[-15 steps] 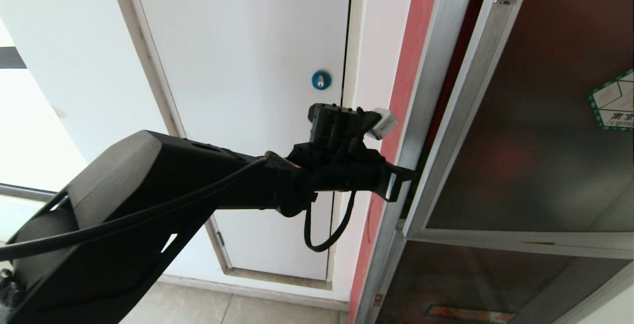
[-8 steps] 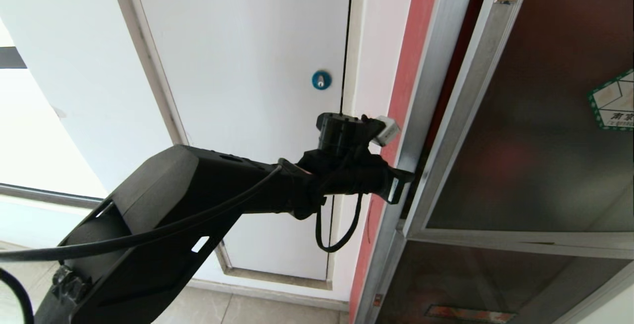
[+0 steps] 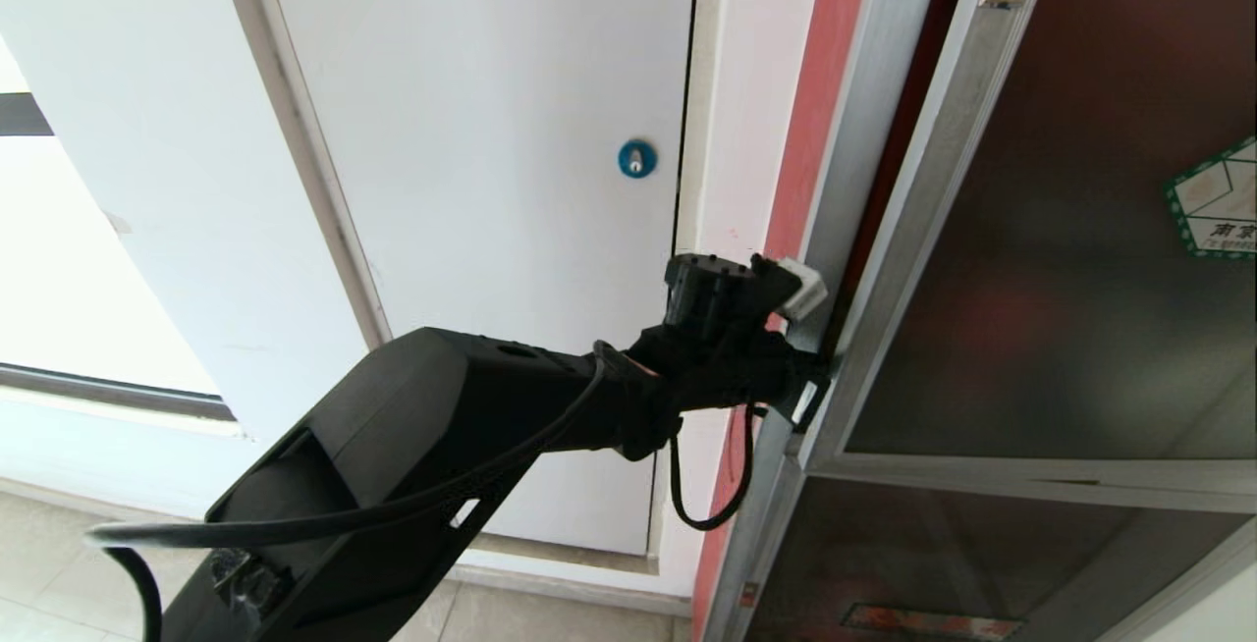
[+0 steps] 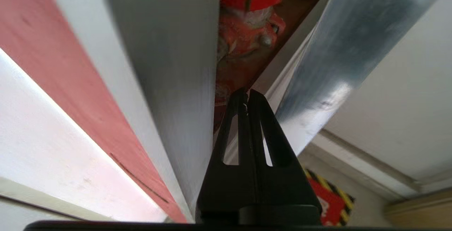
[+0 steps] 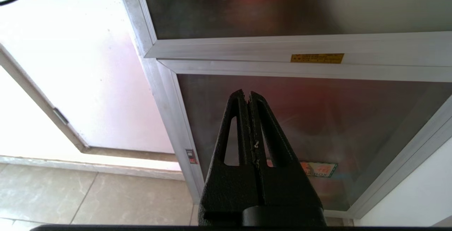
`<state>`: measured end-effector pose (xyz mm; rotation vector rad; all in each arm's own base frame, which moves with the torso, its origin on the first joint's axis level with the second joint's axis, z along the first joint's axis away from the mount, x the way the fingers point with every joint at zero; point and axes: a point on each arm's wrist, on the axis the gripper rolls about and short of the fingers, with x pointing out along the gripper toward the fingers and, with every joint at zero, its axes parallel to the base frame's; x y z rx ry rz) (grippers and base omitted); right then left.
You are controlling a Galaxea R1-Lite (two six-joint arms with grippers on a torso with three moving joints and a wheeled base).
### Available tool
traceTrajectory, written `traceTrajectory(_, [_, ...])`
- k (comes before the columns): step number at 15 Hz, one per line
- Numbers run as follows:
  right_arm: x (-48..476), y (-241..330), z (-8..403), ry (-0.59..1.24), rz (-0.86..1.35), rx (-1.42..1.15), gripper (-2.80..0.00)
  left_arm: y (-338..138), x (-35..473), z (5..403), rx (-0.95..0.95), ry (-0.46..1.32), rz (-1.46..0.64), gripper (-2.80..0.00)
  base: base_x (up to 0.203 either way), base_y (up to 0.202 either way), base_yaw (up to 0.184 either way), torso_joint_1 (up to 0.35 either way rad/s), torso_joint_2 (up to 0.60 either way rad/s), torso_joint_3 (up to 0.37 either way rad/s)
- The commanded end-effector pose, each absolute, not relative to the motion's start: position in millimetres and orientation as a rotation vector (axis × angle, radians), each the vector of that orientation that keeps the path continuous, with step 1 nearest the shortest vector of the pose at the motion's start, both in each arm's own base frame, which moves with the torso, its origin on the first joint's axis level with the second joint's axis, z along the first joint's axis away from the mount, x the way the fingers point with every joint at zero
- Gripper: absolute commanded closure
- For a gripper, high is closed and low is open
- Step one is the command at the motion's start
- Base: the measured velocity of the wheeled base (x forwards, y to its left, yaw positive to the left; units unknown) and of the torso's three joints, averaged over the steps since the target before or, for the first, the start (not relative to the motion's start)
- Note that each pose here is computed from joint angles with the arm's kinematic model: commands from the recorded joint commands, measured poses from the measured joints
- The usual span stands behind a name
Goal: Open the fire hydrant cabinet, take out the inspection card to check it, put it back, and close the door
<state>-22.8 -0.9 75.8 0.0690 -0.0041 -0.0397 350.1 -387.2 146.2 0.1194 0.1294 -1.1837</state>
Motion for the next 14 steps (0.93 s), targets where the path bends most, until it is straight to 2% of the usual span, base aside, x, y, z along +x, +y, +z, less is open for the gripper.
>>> traceTrajectory(1, [-23,-1,76,-0.003,-0.04,0.069,0.0,-394,345,141,0.125,0.134,-1.2,0.0,0.0,0.0,0.0,0.0,0.0,0.0])
traceTrajectory(6, [-23,-1,76,-0.003,-0.04,0.069,0.0,-395,326,145,0.139,0.158,-1.23,0.0,0.0,0.0,0.0,0.0,0.0,0.0])
traceTrajectory(14, [-23,-1,76,-0.003,-0.04,0.069,0.0,-403,256,160,0.14,0.106,-1.355,0.0,0.0,0.0,0.0,0.0,0.0,0.0])
